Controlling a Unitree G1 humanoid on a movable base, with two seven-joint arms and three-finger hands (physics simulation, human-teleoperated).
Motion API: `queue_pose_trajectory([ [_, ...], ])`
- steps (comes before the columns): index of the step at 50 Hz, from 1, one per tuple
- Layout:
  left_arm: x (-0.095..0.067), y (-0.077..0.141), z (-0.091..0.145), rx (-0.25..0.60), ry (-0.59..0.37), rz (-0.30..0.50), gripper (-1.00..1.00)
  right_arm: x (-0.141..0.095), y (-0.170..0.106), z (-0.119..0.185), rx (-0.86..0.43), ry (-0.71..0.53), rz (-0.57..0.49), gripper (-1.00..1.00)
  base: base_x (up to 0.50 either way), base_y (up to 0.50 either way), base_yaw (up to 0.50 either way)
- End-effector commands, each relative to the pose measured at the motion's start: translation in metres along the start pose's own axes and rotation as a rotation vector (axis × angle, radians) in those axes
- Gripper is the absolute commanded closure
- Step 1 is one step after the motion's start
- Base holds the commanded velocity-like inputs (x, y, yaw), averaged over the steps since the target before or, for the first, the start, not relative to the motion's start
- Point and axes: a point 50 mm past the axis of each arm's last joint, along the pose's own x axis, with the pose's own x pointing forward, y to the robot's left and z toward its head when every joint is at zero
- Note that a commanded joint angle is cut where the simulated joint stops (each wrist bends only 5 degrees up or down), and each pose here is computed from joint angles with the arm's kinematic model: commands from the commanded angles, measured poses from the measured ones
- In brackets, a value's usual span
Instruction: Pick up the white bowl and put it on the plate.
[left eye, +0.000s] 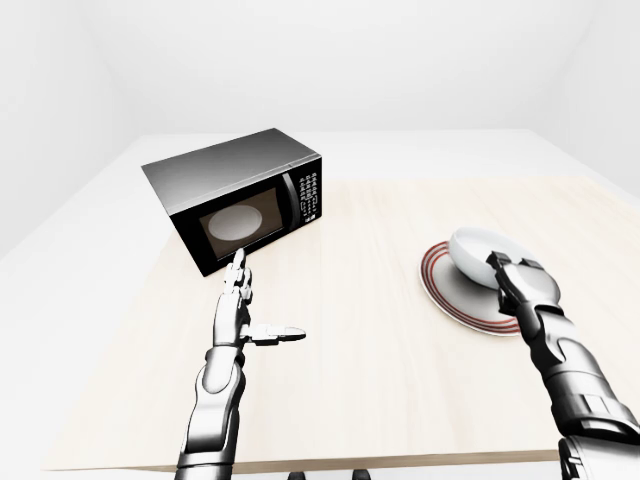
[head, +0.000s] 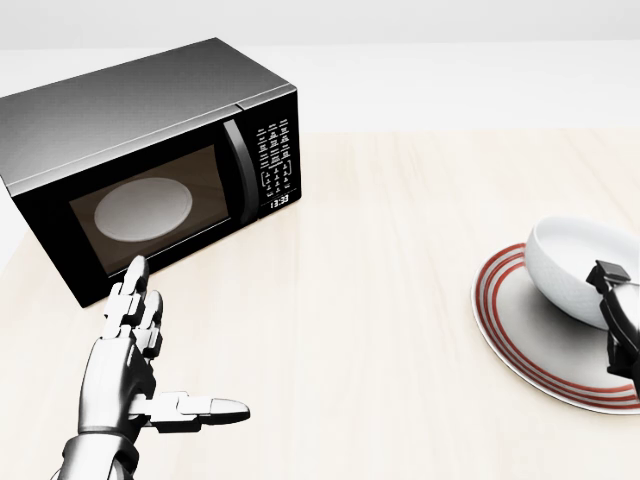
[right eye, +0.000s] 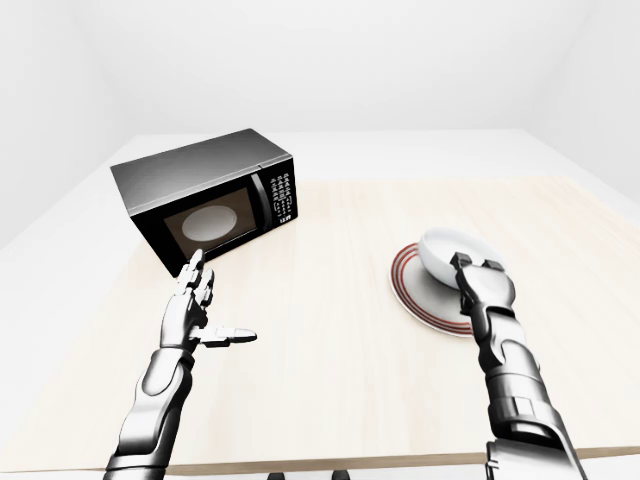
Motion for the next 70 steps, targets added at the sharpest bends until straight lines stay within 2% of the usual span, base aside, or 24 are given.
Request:
queue_pose_trajectory([
  [1,0.000,0.000,0.000,0.000,0.000,0.000,-1.00,0.000,-0.004,-0.003,0.120,0.021,-0.031,1.00,0.00,0.00,0.00],
  [18,0.000,0.000,0.000,0.000,0.000,0.000,-1.00,0.000,0.001,-0.004,0.122,0.030,-0.016,1.00,0.00,0.00,0.00],
  [19,0.000,0.000,0.000,0.000,0.000,0.000,-1.00,0.000,0.002,-0.004,0.122,0.030,-0.015,0.49,0.00,0.00,0.00],
  [21,0.000,0.000,0.000,0.000,0.000,0.000,-1.00,0.000,0.003,-0.004,0.117,0.033,-0.010,-0.70,0.00,0.00,0.00],
  [22,0.000,0.000,0.000,0.000,0.000,0.000,-1.00,0.000,0.004,-0.004,0.117,0.037,-0.008,-1.00,0.00,0.00,0.00],
  [34,0.000,0.000,0.000,0.000,0.000,0.000,-1.00,-0.004,-0.004,0.003,0.156,-0.012,0.003,-1.00,0.00,0.00,0.00],
  [37,0.000,0.000,0.000,0.000,0.000,0.000,-1.00,-0.008,-0.016,0.012,0.195,-0.063,-0.009,-1.00,0.00,0.00,0.00],
  [41,0.000,0.000,0.000,0.000,0.000,0.000,-1.00,-0.017,-0.050,0.025,0.248,-0.131,-0.058,-1.00,0.00,0.00,0.00],
  [45,0.000,0.000,0.000,0.000,0.000,0.000,-1.00,-0.029,-0.098,0.036,0.296,-0.184,-0.136,-1.00,0.00,0.00,0.00],
  [47,0.000,0.000,0.000,0.000,0.000,0.000,-1.00,-0.040,-0.127,0.041,0.311,-0.215,-0.186,-1.00,0.00,0.00,0.00],
  [51,0.000,0.000,0.000,0.000,0.000,0.000,-1.00,-0.059,-0.168,0.054,0.299,-0.331,-0.268,-1.00,0.00,0.00,0.00],
  [62,0.000,0.000,0.000,0.000,0.000,0.000,-1.00,-0.109,-0.226,0.072,0.267,-0.554,-0.471,-1.00,0.00,0.00,0.00],
  [65,0.000,0.000,0.000,0.000,0.000,0.000,-1.00,-0.139,-0.252,0.079,0.238,-0.668,-0.595,-1.00,0.00,0.00,0.00],
  [70,0.000,0.000,0.000,0.000,0.000,0.000,-1.00,-0.187,-0.275,0.091,0.160,-0.845,-0.779,-1.00,0.00,0.00,0.00],
])
